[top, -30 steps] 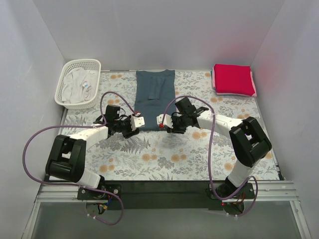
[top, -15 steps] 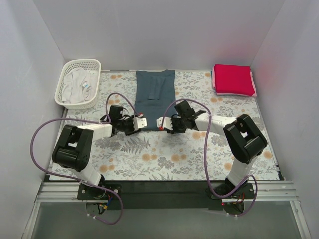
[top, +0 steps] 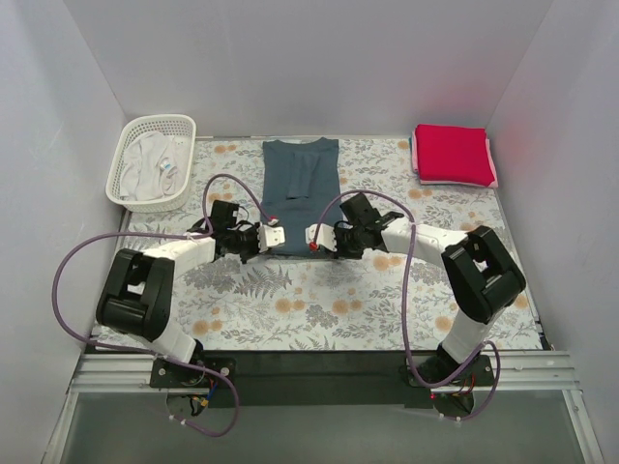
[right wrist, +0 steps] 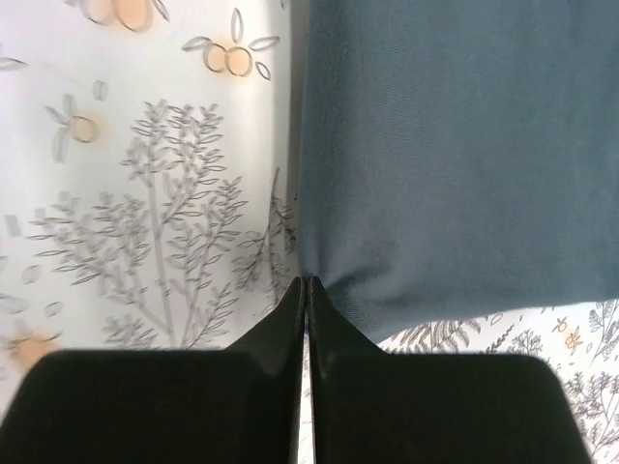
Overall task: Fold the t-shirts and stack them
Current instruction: Fold the tshirt
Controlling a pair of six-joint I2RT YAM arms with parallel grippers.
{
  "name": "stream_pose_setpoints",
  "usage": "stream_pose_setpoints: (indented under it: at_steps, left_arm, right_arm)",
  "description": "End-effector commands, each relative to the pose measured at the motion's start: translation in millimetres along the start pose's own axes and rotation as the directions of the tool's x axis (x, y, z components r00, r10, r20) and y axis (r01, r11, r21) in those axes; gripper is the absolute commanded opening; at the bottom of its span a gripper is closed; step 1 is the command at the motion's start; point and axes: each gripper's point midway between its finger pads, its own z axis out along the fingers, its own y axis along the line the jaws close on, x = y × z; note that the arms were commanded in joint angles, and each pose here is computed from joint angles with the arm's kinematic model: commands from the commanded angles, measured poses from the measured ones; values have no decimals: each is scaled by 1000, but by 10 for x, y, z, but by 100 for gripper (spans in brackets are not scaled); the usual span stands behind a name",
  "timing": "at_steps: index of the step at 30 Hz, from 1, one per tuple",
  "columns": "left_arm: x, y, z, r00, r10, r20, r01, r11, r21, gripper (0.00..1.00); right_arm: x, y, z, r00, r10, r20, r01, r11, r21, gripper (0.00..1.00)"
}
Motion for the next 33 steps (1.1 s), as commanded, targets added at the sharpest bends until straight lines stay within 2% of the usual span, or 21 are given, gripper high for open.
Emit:
stream_pose_setpoints:
  at_steps: [1, 6, 11, 16, 19, 21, 24, 26, 27, 29, 33]
  left_arm:
    - [-297, -146, -259, 999, -31, 43, 29, 998, 55, 0]
    - [-555, -382, -569, 996, -22, 87, 14, 996, 93, 0]
    - [-775, -891, -819, 985, -105, 134, 76, 976, 205, 0]
    - [-973, -1401, -1135, 977, -131, 169, 80, 956, 282, 0]
    - [-1066, -1539, -1299, 972, -157, 177, 98, 948, 304, 0]
    - [-1091, -1493, -1323, 970, -184, 159, 132, 947, 292, 0]
    - [-1152, -1208, -1282, 968, -211, 137, 173, 953, 249, 0]
    - [-1199, -906, -1258, 967, -203, 157, 171, 965, 197, 0]
    - [-1162, -797, -1177, 958, -238, 161, 200, 955, 221, 0]
    - [-1084, -441, -1164, 949, -258, 184, 228, 959, 169, 0]
    - [-817, 150, -902, 940, -303, 156, 281, 948, 150, 0]
  right_arm:
    - [-313, 44, -376, 995, 67, 68, -65, 997, -31, 1]
    - [-476, 327, -687, 990, 109, 90, -98, 989, -112, 1]
    - [-541, 841, -954, 989, 99, 112, -77, 980, -185, 1]
    - [-691, 1360, -1180, 988, 80, 133, -40, 960, -278, 1]
    - [-823, 1391, -1310, 981, 106, 162, -58, 960, -275, 1]
    - [-896, 1225, -1346, 982, 83, 167, -43, 972, -232, 1]
    - [-958, 918, -1326, 982, 41, 185, -5, 981, -195, 1]
    - [-935, 673, -1296, 983, 55, 177, -24, 984, -174, 1]
    - [-998, 513, -1240, 982, 52, 182, -20, 984, -176, 1]
    - [-974, 310, -1167, 983, 37, 178, -7, 987, -162, 1]
    - [-782, -21, -755, 990, 51, 134, -23, 979, -201, 1]
